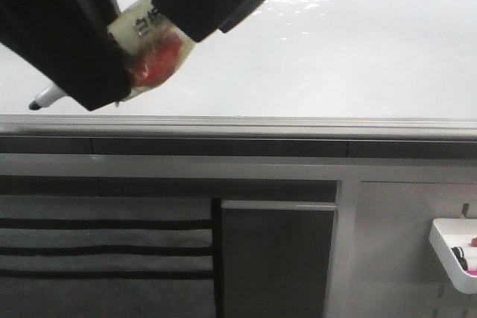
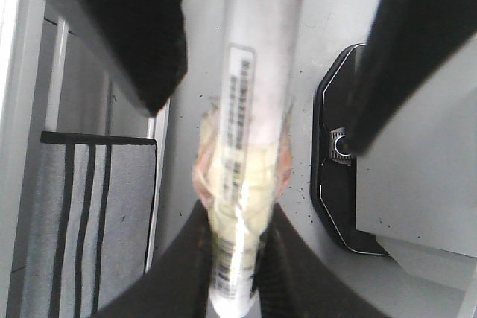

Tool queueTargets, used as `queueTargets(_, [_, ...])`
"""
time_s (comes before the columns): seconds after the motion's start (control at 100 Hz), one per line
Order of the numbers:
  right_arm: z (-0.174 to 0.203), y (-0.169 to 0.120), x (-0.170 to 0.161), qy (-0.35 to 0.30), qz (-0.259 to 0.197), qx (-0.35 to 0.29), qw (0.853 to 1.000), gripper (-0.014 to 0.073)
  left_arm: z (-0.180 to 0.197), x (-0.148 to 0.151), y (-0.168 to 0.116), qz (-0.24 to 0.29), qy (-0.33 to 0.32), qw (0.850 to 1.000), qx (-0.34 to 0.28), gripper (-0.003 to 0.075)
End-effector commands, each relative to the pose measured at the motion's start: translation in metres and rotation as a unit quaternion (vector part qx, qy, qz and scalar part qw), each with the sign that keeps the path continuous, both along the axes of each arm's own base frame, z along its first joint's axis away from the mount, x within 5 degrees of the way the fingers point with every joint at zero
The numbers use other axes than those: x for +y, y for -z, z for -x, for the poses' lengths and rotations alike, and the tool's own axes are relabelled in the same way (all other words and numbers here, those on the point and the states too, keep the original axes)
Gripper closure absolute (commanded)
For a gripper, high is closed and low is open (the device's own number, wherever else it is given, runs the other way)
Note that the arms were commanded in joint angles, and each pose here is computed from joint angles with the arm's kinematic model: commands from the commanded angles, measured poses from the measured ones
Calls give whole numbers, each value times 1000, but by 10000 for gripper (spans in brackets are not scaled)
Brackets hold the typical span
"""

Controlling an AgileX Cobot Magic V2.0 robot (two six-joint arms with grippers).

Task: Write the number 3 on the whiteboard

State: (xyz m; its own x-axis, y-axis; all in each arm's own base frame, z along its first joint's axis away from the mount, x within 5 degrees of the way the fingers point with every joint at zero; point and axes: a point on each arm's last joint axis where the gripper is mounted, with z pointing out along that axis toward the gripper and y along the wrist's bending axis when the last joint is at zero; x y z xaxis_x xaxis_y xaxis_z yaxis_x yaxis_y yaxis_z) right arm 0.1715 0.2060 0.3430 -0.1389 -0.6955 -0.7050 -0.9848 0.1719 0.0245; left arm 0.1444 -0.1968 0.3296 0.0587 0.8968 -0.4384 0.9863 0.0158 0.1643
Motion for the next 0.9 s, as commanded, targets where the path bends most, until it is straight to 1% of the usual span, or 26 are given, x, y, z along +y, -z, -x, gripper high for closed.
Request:
queueTargets(0.0, [1, -19, 1, 7, -42, -22, 999, 289, 0, -1, -16, 40, -10, 999, -20, 738])
queueTargets(0.26, [2, -20, 1, 7, -45, -20, 999, 485, -1, -1, -16, 42, -11, 999, -21, 738])
queueTargets(0.49, [2, -19, 1, 5, -43, -18, 999, 593, -1, -1, -16, 42, -13, 999, -22, 730])
queueTargets(0.56, [2, -19, 1, 5, -42, -17, 999, 608, -1, -1, -16, 42, -13, 999, -22, 669])
queueTargets(0.63, [2, -19, 1, 4, -42, -16, 999, 613, -1, -1, -18, 43, -13, 999, -23, 557])
queueTargets(0.68, [3, -19, 1, 3, -41, -15, 999, 613, -1, 0, -18, 42, -13, 999, -28, 454])
queueTargets(0.75, [2, -19, 0, 2, -36, -21, 999, 613, -2, 0, -20, 45, -14, 998, -41, 352])
queueTargets(0.82, [2, -19, -2, 2, -29, -30, 999, 613, -2, 2, -24, 57, -16, 997, -53, 302])
queueTargets(0.89, [2, -22, -5, 6, -30, -41, 999, 613, 0, 5, -29, 69, -19, 995, -62, 297])
